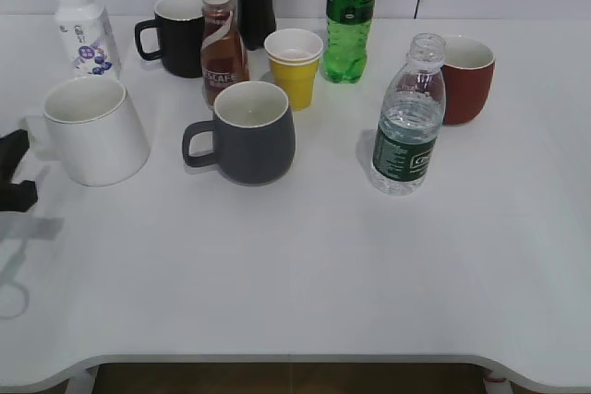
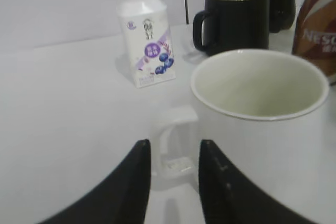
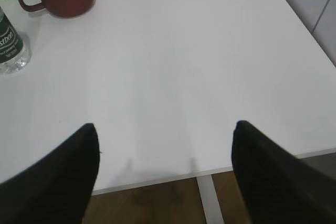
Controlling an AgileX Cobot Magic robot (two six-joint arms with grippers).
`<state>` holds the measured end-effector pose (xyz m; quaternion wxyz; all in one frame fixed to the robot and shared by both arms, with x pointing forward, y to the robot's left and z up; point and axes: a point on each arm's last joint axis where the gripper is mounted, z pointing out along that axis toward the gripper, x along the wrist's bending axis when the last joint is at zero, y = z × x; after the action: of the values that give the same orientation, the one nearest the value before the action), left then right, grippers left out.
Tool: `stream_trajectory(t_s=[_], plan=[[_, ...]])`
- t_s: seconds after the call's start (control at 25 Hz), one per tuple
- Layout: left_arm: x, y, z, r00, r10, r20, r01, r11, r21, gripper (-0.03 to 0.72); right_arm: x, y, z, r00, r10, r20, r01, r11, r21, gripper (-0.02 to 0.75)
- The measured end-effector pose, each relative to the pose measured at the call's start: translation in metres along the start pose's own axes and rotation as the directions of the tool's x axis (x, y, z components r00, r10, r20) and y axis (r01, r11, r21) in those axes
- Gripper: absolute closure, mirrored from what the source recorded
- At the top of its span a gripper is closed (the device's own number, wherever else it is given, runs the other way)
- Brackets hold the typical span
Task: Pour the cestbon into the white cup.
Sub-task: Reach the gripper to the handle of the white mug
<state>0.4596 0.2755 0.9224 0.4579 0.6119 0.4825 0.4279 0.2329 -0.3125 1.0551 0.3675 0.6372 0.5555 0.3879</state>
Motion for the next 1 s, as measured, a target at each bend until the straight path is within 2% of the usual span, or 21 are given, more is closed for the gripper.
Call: stream_trajectory(t_s=[0.28,0.6,1.0], plan=[[0.001,-0.025,0.011,0.999,-0.020,-0.025,0.021,0.998,0.059,0.384,0.000,0.000,0.000,1.000,0.001,-0.001,-0.001,1.000,0.000,0.149],[0.004,-0.013,0.034,0.998,-0.042,-0.040,0.042,0.999,-0.005,0.377,0.000,0.000,0.000,1.000,0.001,-0.001,-0.001,1.000,0.000,0.149],[0.006,-0.012,0.063,0.998,-0.041,-0.039,0.043,0.998,0.041,0.393,0.000,0.000,0.000,1.000,0.001,-0.001,-0.001,1.000,0.000,0.149]])
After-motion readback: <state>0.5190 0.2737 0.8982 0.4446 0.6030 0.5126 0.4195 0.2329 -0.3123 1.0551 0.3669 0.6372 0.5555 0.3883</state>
